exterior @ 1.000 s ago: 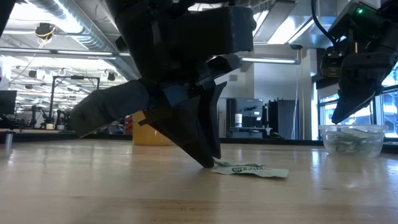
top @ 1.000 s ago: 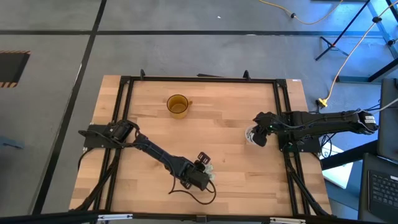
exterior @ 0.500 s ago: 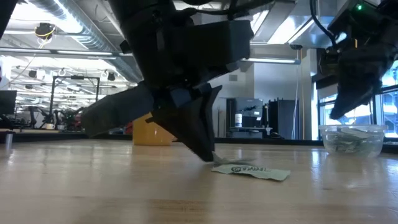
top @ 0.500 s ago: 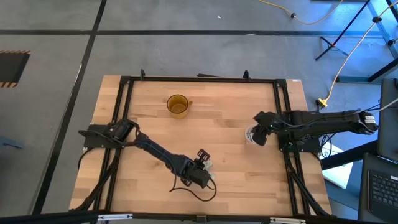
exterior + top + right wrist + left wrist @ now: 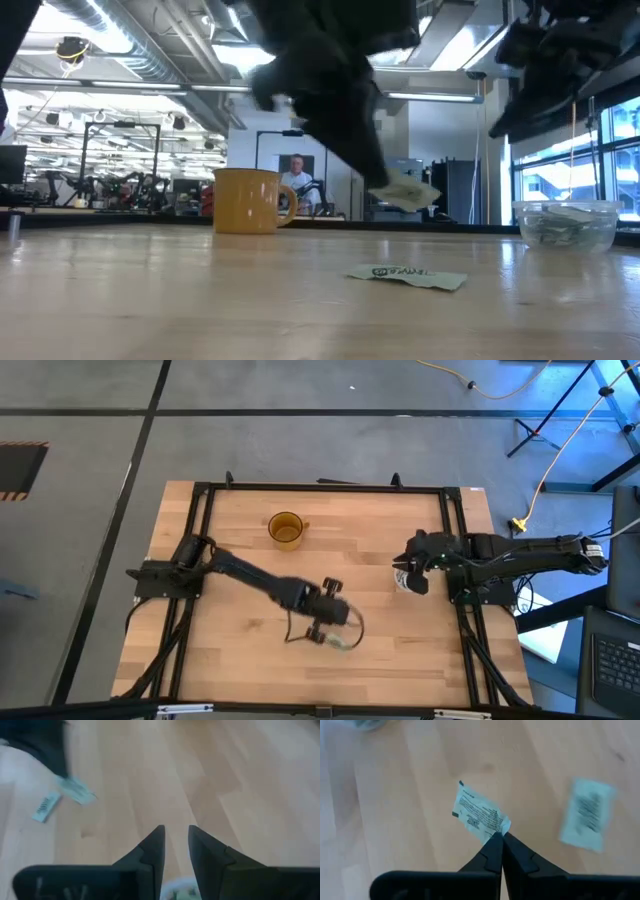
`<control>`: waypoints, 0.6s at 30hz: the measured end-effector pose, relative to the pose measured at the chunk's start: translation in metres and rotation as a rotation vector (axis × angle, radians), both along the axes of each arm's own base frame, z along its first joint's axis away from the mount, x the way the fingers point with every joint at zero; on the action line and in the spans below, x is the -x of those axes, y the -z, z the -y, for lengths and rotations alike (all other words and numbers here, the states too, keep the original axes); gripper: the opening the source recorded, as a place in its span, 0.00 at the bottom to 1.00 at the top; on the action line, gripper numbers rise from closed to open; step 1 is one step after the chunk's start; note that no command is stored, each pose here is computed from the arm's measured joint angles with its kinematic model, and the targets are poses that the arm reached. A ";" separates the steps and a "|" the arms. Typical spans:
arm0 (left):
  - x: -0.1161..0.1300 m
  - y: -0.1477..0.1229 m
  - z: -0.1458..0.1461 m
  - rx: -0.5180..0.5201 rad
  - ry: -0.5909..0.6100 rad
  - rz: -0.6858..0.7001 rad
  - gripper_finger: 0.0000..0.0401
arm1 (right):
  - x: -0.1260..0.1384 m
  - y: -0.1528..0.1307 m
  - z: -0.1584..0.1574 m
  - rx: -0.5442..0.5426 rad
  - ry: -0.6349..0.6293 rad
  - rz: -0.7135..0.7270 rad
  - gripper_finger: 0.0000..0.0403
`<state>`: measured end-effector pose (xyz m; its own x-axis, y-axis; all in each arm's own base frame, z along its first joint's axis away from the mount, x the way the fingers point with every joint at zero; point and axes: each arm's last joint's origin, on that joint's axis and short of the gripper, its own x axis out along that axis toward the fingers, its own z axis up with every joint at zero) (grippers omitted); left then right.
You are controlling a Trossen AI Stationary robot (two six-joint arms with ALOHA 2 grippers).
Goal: Pick and place items into bin
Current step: Put the stevia packet into the transparent bin
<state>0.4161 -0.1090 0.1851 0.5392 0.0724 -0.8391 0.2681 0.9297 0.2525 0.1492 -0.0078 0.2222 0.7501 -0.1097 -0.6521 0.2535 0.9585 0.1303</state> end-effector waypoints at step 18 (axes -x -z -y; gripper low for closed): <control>-0.040 -0.020 -0.083 0.327 0.024 0.300 0.01 | -0.019 -0.001 -0.029 0.158 -0.439 0.083 0.22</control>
